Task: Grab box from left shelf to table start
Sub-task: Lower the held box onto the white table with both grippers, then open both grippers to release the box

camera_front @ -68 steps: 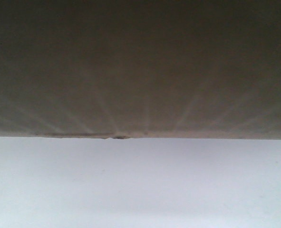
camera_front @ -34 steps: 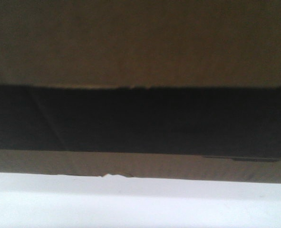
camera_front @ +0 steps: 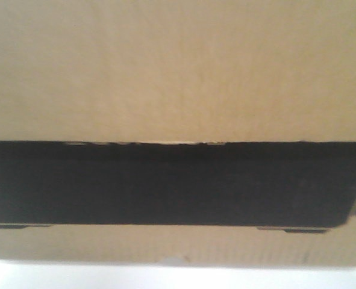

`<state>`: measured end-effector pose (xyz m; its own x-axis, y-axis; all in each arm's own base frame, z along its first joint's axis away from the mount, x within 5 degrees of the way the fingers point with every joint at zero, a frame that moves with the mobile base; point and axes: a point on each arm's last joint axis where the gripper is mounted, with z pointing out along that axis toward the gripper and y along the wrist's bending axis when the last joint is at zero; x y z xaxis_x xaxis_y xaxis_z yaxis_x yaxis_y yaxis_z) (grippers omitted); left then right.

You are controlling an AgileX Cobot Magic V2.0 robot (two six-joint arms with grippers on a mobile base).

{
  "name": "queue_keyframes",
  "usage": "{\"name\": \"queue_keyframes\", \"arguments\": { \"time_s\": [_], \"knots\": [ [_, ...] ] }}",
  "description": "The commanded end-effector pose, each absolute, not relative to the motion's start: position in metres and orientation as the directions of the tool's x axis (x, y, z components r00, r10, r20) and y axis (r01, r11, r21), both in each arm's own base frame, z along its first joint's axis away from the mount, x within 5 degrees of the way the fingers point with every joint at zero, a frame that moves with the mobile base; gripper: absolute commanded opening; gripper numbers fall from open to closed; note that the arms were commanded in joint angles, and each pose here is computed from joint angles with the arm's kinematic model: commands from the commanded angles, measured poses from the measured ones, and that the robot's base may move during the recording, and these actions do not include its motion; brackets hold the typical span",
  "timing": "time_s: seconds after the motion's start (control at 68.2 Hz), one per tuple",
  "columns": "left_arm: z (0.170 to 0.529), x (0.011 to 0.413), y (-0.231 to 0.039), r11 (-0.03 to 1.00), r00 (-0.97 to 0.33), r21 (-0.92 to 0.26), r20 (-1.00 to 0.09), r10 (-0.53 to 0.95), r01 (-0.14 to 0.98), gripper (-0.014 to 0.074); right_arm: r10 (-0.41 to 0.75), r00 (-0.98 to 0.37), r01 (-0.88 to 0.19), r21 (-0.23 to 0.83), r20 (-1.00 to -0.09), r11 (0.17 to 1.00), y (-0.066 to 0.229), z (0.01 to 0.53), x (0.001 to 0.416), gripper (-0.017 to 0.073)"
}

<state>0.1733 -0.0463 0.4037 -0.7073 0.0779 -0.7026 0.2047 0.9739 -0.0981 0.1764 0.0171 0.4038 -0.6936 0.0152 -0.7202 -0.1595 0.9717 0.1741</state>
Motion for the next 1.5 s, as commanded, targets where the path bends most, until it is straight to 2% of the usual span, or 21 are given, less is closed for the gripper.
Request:
{"name": "queue_keyframes", "arguments": {
  "time_s": [0.0,0.337,0.689,0.777,0.835,0.953,1.026,1.114,1.319,1.48],
  "knots": [
    [0.421,0.192,-0.056,0.959,-0.590,-0.159,-0.807,0.009,0.233,-0.0092,0.045,-0.603,-0.169,0.183,-0.796,0.968,0.017,0.416,0.196,0.0057],
    [0.381,0.252,-0.071,0.966,-0.672,-0.158,-0.740,0.022,0.206,-0.0092,0.031,-0.694,-0.152,0.188,-0.719,0.970,0.015,0.381,0.246,0.0057],
    [0.353,0.277,-0.077,0.970,-0.740,-0.156,-0.672,0.036,0.189,-0.0073,0.025,-0.716,-0.145,0.185,-0.697,0.972,0.014,0.373,0.254,0.0062],
    [0.351,0.278,-0.077,0.970,-0.748,-0.155,-0.663,0.039,0.188,0.0039,0.023,-0.718,-0.146,0.183,-0.695,0.972,0.014,0.373,0.254,0.0080],
    [0.351,0.278,-0.077,0.970,-0.749,-0.155,-0.661,0.039,0.188,0.0174,0.021,-0.723,-0.147,0.183,-0.691,0.972,0.014,0.373,0.254,0.0141],
    [0.350,0.277,-0.077,0.970,-0.758,-0.154,-0.651,0.043,0.187,0.0414,0.007,-0.730,-0.147,0.168,-0.683,0.975,0.013,0.371,0.253,0.0364],
    [0.349,0.276,-0.077,0.970,-0.766,-0.154,-0.641,0.046,0.187,0.0507,-0.008,-0.736,-0.147,0.148,-0.677,0.978,0.011,0.371,0.252,0.0514],
    [0.349,0.275,-0.077,0.971,-0.777,-0.153,-0.627,0.051,0.186,0.0552,-0.040,-0.748,-0.148,0.107,-0.662,0.983,0.009,0.369,0.251,0.0641],
    [0.353,0.272,-0.076,0.970,-0.774,-0.157,-0.631,0.048,0.188,0.0552,-0.090,-0.770,-0.149,0.040,-0.631,0.988,0.004,0.366,0.248,0.0628],
    [0.367,0.267,-0.075,0.968,-0.754,-0.159,-0.656,0.044,0.195,0.0552,-0.094,-0.775,-0.146,0.033,-0.625,0.989,0.003,0.366,0.247,0.0628]
  ]
}}
